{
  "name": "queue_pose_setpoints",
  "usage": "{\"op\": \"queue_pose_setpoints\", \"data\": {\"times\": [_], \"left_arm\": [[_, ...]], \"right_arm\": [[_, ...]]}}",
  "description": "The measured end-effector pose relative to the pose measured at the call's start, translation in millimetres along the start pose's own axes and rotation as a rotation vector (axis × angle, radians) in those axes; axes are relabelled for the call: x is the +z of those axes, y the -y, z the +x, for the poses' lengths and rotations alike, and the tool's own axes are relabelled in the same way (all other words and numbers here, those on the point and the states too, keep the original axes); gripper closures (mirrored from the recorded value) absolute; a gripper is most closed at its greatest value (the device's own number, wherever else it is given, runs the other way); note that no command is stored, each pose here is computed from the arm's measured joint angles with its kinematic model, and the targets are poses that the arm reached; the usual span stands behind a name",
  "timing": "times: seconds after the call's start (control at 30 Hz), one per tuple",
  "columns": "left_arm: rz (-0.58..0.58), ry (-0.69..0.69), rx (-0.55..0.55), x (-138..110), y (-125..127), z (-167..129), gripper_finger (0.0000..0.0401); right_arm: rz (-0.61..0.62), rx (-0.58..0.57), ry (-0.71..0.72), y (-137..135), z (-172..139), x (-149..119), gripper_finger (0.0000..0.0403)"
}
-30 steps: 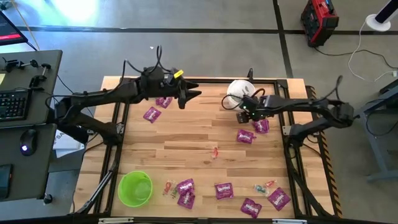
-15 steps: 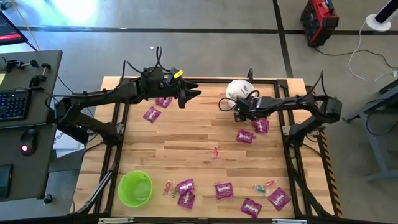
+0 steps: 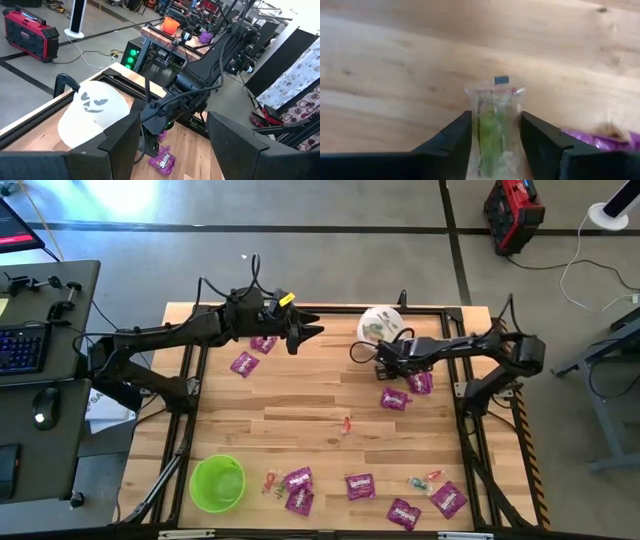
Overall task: Sort candy by brand, put in halloween buckets
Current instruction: Put the green gummy into the white bucket
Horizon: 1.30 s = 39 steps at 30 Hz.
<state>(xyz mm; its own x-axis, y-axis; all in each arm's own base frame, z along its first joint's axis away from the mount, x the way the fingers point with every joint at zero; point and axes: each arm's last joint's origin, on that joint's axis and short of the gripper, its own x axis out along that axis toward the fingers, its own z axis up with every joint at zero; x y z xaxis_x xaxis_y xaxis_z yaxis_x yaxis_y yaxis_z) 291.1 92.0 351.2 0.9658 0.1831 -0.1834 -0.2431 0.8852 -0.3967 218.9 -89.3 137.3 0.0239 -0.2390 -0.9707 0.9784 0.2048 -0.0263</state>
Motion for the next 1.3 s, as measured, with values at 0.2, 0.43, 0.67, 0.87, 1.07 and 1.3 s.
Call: {"op": "queue_pose_setpoints", "data": {"times": [0.2, 0.43, 0.67, 0.87, 1.07, 1.3], "left_arm": [[0.000, 0.000, -0.001, 0, 0, 0, 0.0183], [0.000, -0.001, -0.003, 0, 0, 0, 0.0183], [0.019, -0.001, -0.003, 0, 0, 0, 0.0183], [0.027, -0.002, -0.003, 0, 0, 0, 0.0183], [0.027, -0.009, -0.017, 0, 0, 0, 0.0183], [0.024, -0.005, -0.008, 1, -2, 0, 0.0183]], "right_arm": [[-0.017, 0.027, -0.022, 1, -8, -5, 0.0305], [-0.034, 0.066, -0.003, 3, -23, -9, 0.0365], [-0.040, 0.145, 0.050, 12, -47, -8, 0.0394], [-0.091, 0.311, 0.122, 25, -81, -11, 0.0393], [-0.252, 0.859, 0.309, 32, -148, -24, 0.0394], [-0.376, 1.521, 0.607, 32, -221, -31, 0.0394]]}}
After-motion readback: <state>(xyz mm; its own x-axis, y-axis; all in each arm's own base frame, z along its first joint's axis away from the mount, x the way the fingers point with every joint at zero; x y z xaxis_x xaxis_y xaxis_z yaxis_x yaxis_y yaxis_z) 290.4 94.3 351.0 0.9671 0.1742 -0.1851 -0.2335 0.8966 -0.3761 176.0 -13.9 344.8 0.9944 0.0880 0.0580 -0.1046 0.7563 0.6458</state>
